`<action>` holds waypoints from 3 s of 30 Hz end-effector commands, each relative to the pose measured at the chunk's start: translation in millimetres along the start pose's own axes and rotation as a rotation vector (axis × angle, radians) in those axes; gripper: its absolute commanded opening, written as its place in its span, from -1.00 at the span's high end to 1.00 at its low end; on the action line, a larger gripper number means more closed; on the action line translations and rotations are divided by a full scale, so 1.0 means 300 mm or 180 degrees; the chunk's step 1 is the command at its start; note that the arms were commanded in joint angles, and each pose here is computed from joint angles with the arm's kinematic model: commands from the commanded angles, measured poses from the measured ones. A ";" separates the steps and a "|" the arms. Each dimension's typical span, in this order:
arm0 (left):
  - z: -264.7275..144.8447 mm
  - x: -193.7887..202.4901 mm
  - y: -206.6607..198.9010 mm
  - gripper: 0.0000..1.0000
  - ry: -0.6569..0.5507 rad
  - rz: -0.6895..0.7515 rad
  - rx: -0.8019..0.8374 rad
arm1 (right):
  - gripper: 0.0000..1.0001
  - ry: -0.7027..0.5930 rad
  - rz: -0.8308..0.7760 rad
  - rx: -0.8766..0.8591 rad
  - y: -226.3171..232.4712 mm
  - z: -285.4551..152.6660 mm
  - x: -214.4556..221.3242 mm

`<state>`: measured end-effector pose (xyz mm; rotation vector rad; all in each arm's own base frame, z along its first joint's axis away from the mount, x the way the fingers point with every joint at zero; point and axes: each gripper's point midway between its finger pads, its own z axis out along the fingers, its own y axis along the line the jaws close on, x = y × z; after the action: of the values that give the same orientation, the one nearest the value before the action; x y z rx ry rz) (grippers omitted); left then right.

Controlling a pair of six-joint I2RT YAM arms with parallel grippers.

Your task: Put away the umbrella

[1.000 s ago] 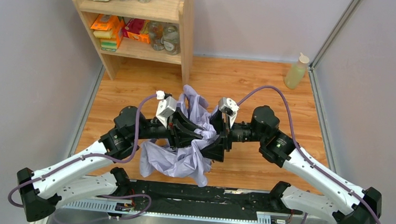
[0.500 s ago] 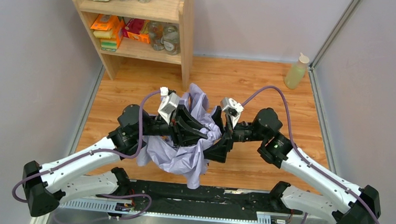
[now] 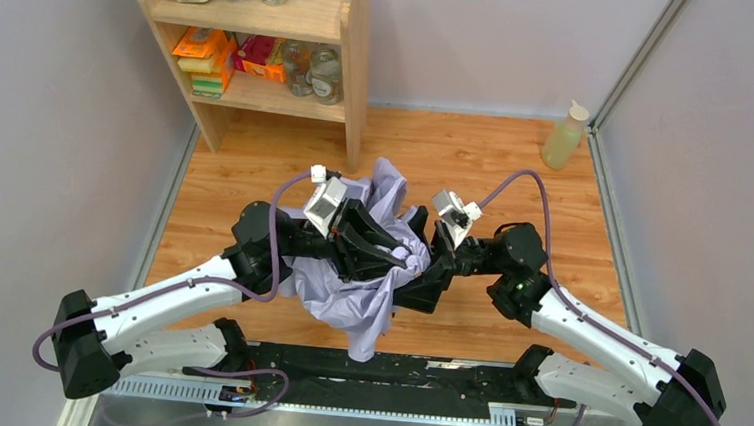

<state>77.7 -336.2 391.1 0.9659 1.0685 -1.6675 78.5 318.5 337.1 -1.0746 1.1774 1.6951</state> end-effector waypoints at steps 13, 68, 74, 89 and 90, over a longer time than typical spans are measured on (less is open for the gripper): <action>0.068 -0.065 -0.028 0.96 -0.0216 0.0052 0.0218 | 1.00 -0.0415 -0.0272 -0.0299 0.199 -0.019 -0.123; -0.233 0.071 0.032 -0.32 0.0671 -0.0438 -0.1338 | 1.00 0.0170 -0.0426 0.1481 -0.002 -0.212 -0.046; -0.221 0.136 0.079 -0.26 0.0841 -0.0606 -0.1420 | 1.00 0.0121 -0.0371 0.1348 0.017 -0.188 -0.065; -0.425 -0.031 0.146 1.00 0.1077 0.0243 -0.2584 | 1.00 0.0212 -0.0237 0.1225 0.081 -0.233 0.007; -0.435 -0.047 0.152 0.98 0.1071 0.0253 -0.2673 | 1.00 0.0227 -0.0239 0.1275 0.073 -0.238 0.008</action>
<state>128.2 -233.1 355.0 0.7195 1.6749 -0.9819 78.5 246.8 304.1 -0.9172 1.5215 1.2656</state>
